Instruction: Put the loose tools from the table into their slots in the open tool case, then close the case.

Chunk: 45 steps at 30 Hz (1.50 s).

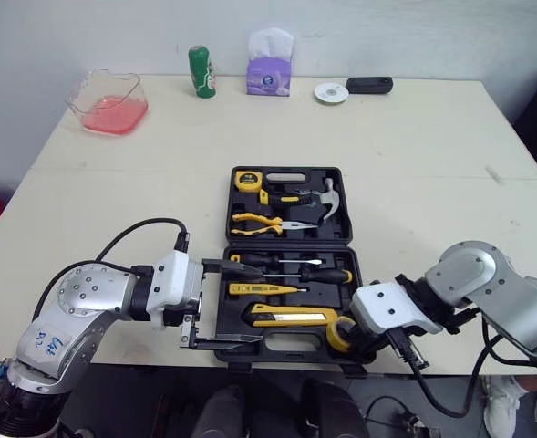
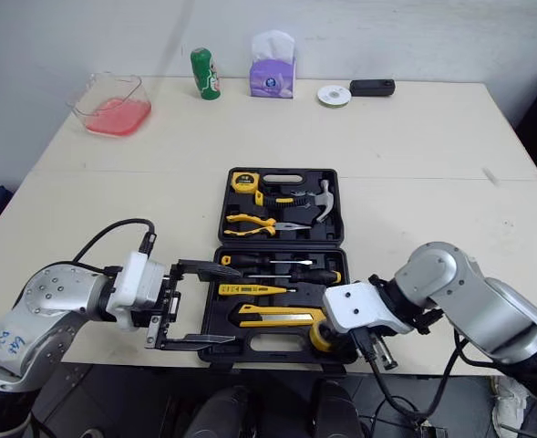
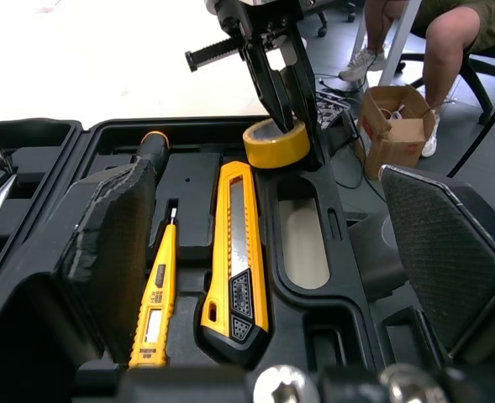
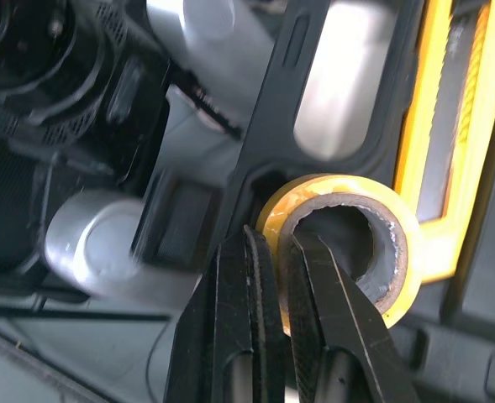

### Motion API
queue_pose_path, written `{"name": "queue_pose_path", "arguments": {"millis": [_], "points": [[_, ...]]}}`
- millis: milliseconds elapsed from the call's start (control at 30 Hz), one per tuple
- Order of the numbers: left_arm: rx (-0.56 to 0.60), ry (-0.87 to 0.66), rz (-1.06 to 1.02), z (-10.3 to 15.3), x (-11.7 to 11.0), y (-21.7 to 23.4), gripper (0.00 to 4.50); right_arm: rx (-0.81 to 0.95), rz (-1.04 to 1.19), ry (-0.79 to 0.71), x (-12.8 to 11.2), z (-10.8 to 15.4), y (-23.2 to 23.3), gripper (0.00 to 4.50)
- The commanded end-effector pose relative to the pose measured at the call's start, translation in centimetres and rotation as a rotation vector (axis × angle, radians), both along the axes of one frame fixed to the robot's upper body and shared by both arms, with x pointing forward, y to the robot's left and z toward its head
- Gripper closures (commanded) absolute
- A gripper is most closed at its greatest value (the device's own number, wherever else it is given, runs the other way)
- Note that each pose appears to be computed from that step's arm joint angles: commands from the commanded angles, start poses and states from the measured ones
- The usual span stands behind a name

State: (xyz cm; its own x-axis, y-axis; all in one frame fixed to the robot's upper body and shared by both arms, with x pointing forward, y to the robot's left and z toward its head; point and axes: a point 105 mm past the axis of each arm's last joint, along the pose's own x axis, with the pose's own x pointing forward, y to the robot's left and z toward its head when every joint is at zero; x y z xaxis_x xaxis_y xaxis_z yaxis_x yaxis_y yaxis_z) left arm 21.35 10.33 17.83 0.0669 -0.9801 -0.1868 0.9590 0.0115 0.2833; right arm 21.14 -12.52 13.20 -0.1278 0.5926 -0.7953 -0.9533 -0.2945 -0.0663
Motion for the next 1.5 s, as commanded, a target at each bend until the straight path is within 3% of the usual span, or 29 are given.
{"name": "queue_pose_path", "arguments": {"millis": [33, 633, 833, 1033, 1333, 1500], "points": [[0.011, -0.046, -0.012, 0.8, -0.5, 0.0, 0.00, -0.042, 0.008, -0.013, 0.0, -0.6, -0.3, 4.41], [0.022, -0.048, 0.011, 0.8, -0.5, 0.2, 0.00, -0.137, 0.028, 0.005, -0.4, -1.0, -1.2, 4.41], [0.026, -0.046, 0.015, 0.7, -0.5, 0.3, 0.00, -0.103, 0.033, -0.057, 0.1, -1.5, -0.6, 4.41], [0.026, -0.041, 0.016, 0.7, -0.5, 0.2, 0.00, -0.125, 0.031, 0.004, -0.5, -1.8, -0.9, 4.41], [0.027, -0.035, 0.017, 0.6, -0.3, 0.2, 0.00, -0.059, 0.066, -0.011, -0.1, 0.3, -0.7, 4.41], [0.026, -0.047, 0.024, 0.7, 0.0, 0.3, 0.00, -0.073, 0.058, 0.003, 0.2, -0.5, -0.8, 4.41]]}}
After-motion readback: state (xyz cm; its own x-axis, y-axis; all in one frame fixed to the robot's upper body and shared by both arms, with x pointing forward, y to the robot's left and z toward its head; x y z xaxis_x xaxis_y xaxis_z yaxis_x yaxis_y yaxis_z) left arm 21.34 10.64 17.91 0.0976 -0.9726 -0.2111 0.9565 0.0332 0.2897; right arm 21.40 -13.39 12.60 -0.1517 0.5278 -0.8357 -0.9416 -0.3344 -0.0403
